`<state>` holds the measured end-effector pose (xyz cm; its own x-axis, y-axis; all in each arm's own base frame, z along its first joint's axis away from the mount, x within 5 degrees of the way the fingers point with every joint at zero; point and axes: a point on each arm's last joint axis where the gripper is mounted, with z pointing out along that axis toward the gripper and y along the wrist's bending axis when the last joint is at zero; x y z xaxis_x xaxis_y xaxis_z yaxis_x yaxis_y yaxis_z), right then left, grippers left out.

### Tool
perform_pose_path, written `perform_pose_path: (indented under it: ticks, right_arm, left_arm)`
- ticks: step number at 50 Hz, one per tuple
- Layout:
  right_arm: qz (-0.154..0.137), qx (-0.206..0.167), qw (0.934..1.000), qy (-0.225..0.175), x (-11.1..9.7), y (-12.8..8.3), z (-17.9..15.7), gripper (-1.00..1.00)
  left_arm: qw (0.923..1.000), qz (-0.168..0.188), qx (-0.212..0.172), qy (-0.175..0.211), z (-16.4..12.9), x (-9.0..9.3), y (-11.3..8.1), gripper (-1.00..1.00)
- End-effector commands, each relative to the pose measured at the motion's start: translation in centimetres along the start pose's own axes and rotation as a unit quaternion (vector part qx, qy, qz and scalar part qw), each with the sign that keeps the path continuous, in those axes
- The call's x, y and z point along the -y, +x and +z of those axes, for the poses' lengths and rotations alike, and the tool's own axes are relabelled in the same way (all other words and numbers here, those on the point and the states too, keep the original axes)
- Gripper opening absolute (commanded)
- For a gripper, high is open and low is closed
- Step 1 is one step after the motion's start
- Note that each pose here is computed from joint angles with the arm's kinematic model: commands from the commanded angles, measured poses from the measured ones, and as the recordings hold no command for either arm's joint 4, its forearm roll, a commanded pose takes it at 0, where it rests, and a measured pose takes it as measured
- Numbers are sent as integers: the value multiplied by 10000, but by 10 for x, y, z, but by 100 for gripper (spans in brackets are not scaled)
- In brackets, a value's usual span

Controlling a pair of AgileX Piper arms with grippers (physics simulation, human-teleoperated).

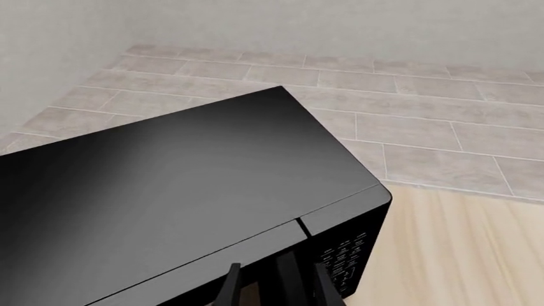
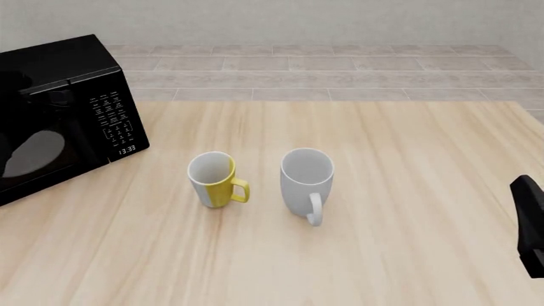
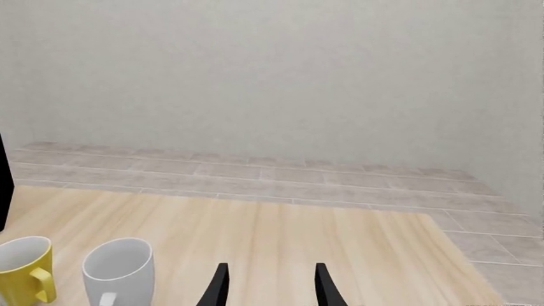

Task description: Close the microwave.

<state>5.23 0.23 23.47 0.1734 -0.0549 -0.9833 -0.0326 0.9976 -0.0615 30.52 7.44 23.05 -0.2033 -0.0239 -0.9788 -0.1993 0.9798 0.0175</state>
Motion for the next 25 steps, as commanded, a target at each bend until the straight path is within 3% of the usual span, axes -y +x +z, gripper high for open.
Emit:
perform_pose_path:
  ticks: [1, 12, 19, 25]
  right_arm:
    - [1, -13, 10000, 25, 0, 2, 0, 100]
    - [-10, -49, 10000, 39, 0, 5, 0, 100]
    - [-11, -71, 10000, 45, 0, 7, 0, 100]
    - [-13, -68, 10000, 33, 0, 6, 0, 100]
  left_arm:
    - [9980, -273, -363, -430, 32, -19, 18, 100]
    - [9985, -306, -318, -334, 24, -11, 23, 100]
    - [9997, -203, 6, -121, -12, 4, 16, 100]
    - [9992, -296, 261, 102, -65, 16, 10, 100]
